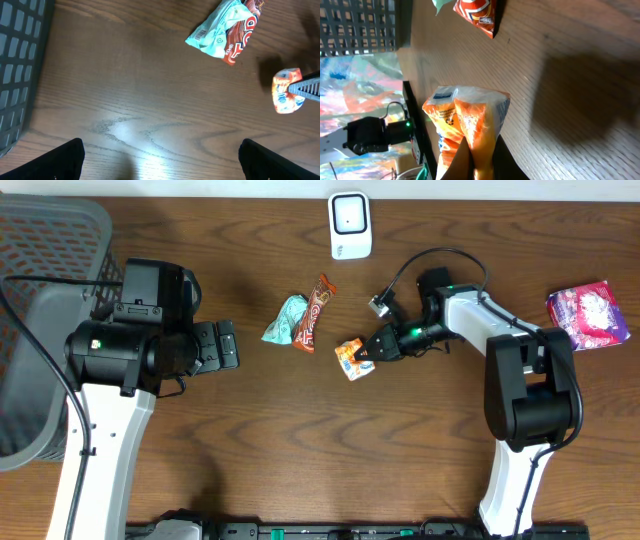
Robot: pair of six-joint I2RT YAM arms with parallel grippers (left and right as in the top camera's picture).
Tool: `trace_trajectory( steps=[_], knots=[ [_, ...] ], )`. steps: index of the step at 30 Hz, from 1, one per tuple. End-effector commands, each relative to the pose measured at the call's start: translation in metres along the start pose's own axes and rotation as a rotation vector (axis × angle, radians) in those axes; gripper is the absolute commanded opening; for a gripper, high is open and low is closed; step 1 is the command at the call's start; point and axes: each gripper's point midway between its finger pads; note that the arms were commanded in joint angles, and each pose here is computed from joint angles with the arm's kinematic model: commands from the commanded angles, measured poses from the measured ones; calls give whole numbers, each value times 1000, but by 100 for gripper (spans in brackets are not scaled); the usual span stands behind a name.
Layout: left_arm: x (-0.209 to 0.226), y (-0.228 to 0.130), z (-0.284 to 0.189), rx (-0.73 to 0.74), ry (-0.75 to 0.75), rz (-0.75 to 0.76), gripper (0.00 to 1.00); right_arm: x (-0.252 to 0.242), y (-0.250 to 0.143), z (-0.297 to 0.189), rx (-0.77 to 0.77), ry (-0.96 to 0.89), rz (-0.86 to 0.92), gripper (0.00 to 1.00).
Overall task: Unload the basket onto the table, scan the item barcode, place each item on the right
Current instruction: 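Lift the orange tissue pack and pull it right, away from the snacks, then hold the orange tissue pack under the scanner with the right gripper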
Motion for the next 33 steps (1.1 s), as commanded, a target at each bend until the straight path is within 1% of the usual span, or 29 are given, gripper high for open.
trace_trajectory(
  steps=[1, 9, 11, 14, 18, 19, 23, 27, 29, 33],
  knots=[
    [3, 1, 0, 0, 11, -11, 98, -2, -4, 9, 24, -26, -26, 1],
    [3, 1, 0, 0, 11, -11, 98, -2, -6, 13, 32, -40, -31, 1],
    [3, 1, 0, 0, 11, -11, 98, -4, -1, 13, 17, -52, -28, 1],
    [3, 1, 0, 0, 11, -11, 98, -18, 12, 8, -27, -163, 64, 1],
    [3, 1, 0, 0, 11, -11, 98, -8, 28, -8, -67, -255, 46, 1],
    [3, 1, 0, 0, 11, -11, 98, -5, 32, -13, -83, -283, 43, 1],
    [3, 1, 0, 0, 11, -11, 98, -4, 61, -50, -230, -513, 111, 1],
    [3, 1, 0, 0, 11, -11, 98, 3, 82, -83, -351, -685, 115, 1],
    [3, 1, 0, 0, 11, -11, 98, 8, 93, -92, -401, -731, 86, 1],
    [3, 1, 0, 0, 11, -11, 98, 15, 111, -95, -476, -774, 24, 1]
  ],
)
Point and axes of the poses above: each gripper's point midway between its finger pads, its own z axis out along the fingers, its own x axis along the line the jaws close on, y = z × x, and after that the axes turned 15 degrees about z, right-handed
